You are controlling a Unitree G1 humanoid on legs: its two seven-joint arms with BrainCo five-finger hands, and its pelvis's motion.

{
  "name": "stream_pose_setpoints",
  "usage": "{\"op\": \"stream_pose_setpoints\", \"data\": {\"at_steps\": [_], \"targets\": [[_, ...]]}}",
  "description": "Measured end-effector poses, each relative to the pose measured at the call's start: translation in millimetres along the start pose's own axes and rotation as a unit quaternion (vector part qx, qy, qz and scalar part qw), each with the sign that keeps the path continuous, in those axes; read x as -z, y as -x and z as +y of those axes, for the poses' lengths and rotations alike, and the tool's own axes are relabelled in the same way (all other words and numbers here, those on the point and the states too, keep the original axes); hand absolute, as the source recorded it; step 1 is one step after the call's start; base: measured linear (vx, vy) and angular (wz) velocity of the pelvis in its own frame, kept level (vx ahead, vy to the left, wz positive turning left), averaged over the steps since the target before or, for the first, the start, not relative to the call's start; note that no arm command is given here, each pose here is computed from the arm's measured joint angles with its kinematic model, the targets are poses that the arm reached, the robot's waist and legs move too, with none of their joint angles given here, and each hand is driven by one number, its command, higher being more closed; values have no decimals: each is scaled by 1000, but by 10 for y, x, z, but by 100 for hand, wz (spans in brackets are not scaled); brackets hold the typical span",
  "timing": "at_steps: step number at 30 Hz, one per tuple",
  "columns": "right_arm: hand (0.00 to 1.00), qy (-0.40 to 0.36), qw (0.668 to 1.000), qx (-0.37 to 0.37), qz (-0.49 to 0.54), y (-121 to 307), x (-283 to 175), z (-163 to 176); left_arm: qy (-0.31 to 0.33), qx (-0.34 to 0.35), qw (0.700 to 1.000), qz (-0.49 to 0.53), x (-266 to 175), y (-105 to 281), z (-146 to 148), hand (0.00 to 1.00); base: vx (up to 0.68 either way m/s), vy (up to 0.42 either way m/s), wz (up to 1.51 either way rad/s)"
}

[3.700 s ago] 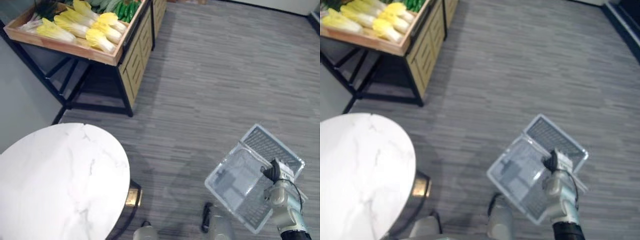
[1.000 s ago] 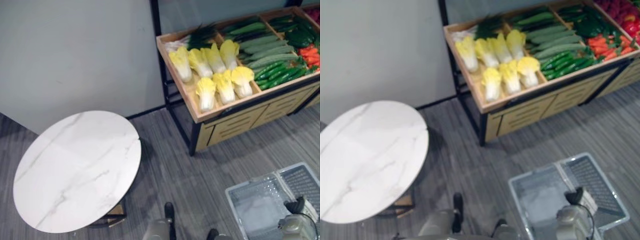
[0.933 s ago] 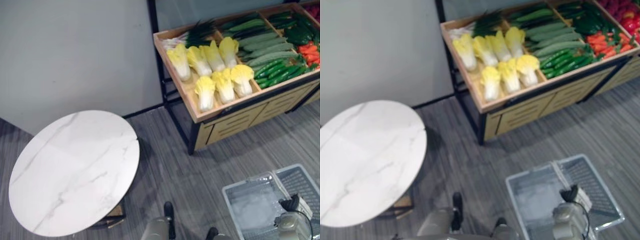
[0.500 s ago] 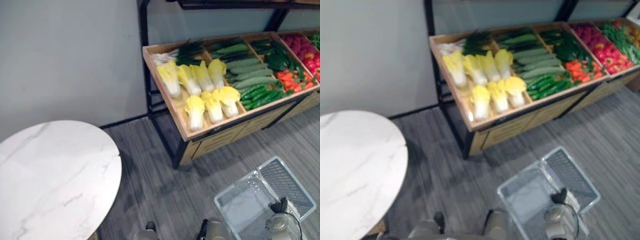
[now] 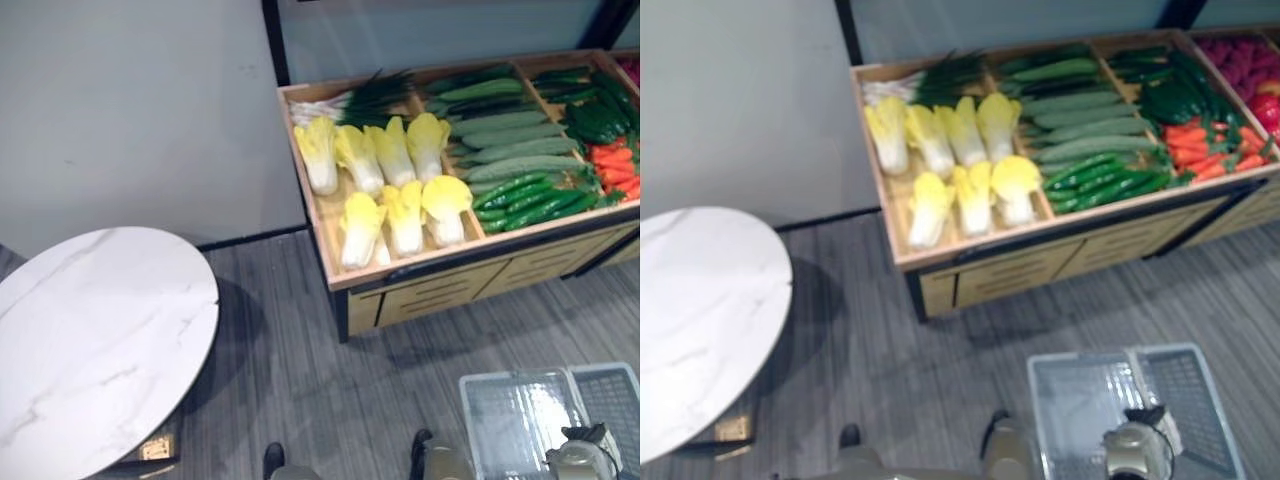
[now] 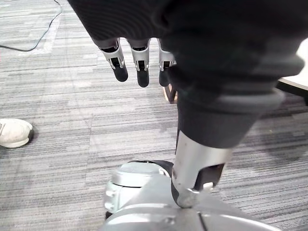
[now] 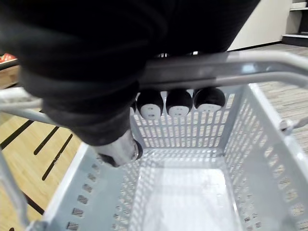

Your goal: Pick vegetable in the basket

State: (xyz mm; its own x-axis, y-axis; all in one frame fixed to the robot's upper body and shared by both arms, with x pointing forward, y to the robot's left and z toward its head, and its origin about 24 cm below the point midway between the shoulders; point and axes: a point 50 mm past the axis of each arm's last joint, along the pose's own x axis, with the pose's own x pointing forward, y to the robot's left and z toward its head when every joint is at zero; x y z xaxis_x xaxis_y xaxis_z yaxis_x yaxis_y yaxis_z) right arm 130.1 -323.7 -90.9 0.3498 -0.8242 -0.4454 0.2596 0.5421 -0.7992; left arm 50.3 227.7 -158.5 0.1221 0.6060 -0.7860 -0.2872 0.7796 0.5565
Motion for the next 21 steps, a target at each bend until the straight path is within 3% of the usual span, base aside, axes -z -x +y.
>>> {"op": "stream_pose_setpoints", "data": {"at_steps": [6,15,21], "targets": [[100,12,999,11,33,18,276,-59,-15,11,1000,-5,19,41,-79,0,-1,-113,55],[100,-4,1000,10,23,23,193,-12,-12,3,998,-63,-296,41,-97,0,45,79,12],[100,-1,1000,-3,1,63,64,107,-15,9,998,-58,-245,59,-133,0,12,104,-31]]}}
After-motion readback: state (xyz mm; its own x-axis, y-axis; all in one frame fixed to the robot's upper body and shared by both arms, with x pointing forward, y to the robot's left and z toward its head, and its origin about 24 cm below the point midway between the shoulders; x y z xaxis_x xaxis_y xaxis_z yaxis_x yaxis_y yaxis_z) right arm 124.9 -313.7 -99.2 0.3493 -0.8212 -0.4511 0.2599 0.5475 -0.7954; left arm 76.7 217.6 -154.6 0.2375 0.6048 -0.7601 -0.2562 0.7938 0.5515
